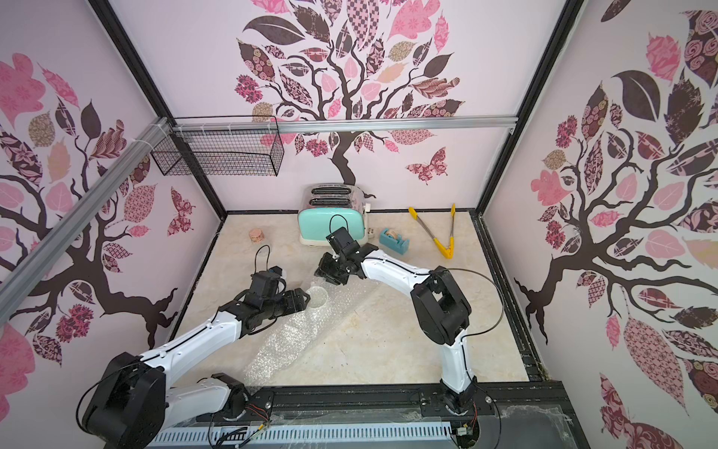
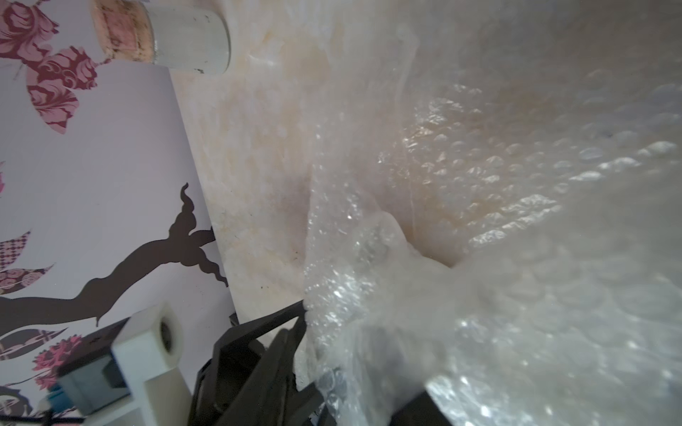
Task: Wrap mugs in bubble wrap
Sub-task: Wrap the mug in bubble wrap.
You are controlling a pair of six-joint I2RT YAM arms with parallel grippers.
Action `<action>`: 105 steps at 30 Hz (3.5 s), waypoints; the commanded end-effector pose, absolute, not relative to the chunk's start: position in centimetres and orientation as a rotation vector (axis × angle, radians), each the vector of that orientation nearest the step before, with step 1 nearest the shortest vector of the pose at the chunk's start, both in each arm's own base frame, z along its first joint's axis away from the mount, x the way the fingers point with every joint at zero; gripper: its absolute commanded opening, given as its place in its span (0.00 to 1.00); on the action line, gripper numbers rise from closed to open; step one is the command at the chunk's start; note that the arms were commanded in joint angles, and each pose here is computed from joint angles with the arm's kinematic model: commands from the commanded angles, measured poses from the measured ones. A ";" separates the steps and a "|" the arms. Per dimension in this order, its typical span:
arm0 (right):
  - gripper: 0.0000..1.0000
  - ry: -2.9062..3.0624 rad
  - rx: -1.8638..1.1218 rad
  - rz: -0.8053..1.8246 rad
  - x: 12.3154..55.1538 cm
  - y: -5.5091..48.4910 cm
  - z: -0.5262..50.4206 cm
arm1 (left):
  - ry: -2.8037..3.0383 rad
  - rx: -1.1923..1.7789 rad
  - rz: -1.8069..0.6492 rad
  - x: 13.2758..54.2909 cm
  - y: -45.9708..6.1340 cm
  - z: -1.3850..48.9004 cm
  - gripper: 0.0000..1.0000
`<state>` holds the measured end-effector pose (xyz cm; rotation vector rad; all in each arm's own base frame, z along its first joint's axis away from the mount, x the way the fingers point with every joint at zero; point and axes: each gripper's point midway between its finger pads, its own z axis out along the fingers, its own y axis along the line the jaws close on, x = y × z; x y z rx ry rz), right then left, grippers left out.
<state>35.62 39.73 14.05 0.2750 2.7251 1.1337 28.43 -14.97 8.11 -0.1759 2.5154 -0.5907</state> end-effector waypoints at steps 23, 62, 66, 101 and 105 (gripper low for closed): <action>0.59 2.482 -0.250 1.370 31.6 37.2 18.3 | 2.507 -0.143 -0.547 28.3 -14.9 7.9 0.65; 0.28 2.717 -0.234 1.344 30.0 39.2 9.2 | 2.508 -1.076 0.062 14.4 -1.0 7.2 0.98; 0.28 2.720 -0.238 1.342 30.1 39.3 9.1 | 2.573 -1.215 0.086 11.8 -1.0 7.1 0.98; 0.23 2.712 -0.231 1.358 30.6 39.8 9.5 | 2.914 -1.100 -0.126 9.1 -5.7 0.3 0.34; 0.23 2.711 -0.230 1.362 30.6 39.9 9.6 | 2.906 -1.018 -0.126 10.5 -6.0 1.2 0.04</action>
